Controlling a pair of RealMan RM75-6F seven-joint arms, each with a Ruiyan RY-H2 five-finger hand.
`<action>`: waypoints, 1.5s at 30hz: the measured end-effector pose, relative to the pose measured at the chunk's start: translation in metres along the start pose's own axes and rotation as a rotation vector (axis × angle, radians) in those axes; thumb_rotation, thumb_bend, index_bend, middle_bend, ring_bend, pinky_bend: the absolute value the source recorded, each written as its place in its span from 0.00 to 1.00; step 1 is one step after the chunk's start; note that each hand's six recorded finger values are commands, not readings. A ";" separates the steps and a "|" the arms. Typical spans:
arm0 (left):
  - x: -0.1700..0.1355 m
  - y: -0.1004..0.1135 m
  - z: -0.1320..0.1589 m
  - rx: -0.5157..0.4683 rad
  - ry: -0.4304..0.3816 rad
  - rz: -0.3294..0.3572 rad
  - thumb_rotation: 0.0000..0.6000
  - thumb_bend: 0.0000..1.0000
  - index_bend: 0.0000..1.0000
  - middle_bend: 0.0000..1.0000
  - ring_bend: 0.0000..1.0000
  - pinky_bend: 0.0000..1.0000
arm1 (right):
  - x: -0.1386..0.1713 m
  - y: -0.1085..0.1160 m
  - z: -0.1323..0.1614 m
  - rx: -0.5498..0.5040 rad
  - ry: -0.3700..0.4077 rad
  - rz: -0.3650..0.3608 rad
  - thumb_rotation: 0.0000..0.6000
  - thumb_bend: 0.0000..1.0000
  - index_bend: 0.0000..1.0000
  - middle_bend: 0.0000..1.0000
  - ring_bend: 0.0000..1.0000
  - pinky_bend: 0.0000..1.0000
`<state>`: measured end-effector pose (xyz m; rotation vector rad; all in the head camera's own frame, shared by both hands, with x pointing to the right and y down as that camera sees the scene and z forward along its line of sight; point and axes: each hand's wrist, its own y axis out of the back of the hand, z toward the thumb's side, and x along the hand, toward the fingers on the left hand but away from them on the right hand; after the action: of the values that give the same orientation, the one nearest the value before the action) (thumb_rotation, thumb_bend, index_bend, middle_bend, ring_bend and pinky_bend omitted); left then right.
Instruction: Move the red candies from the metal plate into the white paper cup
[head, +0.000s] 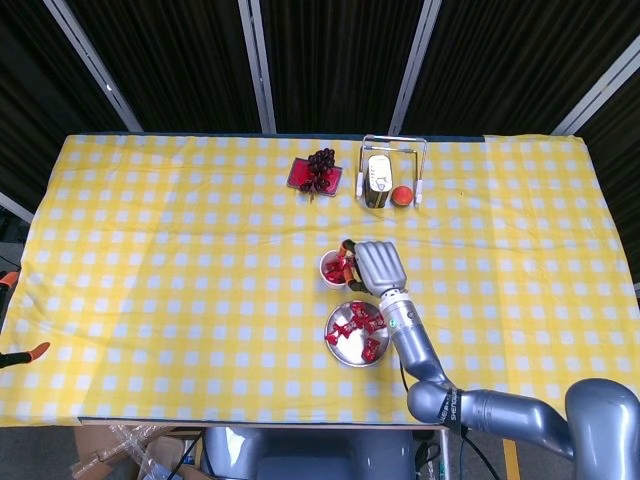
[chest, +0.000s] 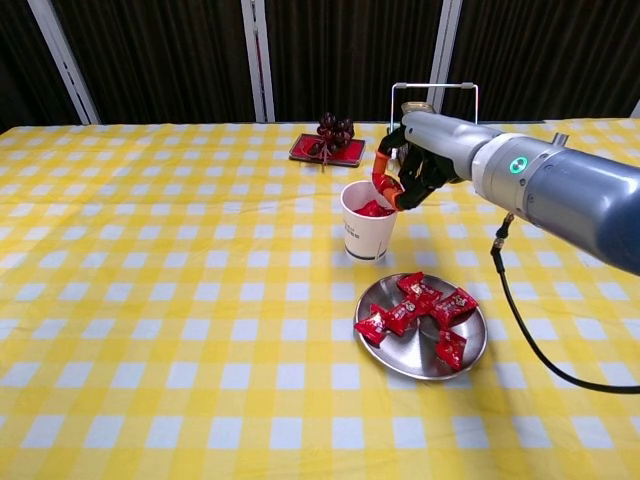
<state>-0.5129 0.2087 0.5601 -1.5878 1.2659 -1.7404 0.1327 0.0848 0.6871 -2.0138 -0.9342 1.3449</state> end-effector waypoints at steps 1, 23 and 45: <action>0.000 0.000 0.000 0.000 0.000 0.000 1.00 0.04 0.00 0.00 0.00 0.00 | 0.000 0.001 0.000 0.001 0.000 -0.002 1.00 0.46 0.31 0.81 0.96 1.00; -0.001 0.001 0.002 0.006 -0.014 0.012 1.00 0.04 0.00 0.00 0.00 0.00 | 0.071 0.002 -0.002 0.001 0.075 0.042 1.00 0.45 0.26 0.81 0.96 1.00; -0.002 0.001 0.002 0.010 -0.008 0.024 1.00 0.04 0.00 0.00 0.00 0.00 | 0.118 -0.075 -0.014 0.021 0.108 0.208 1.00 0.45 0.32 0.81 0.96 1.00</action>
<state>-0.5112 0.2093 0.5584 -1.5666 1.2654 -1.7215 0.1581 0.2232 0.6821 -2.1912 -0.6750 1.3310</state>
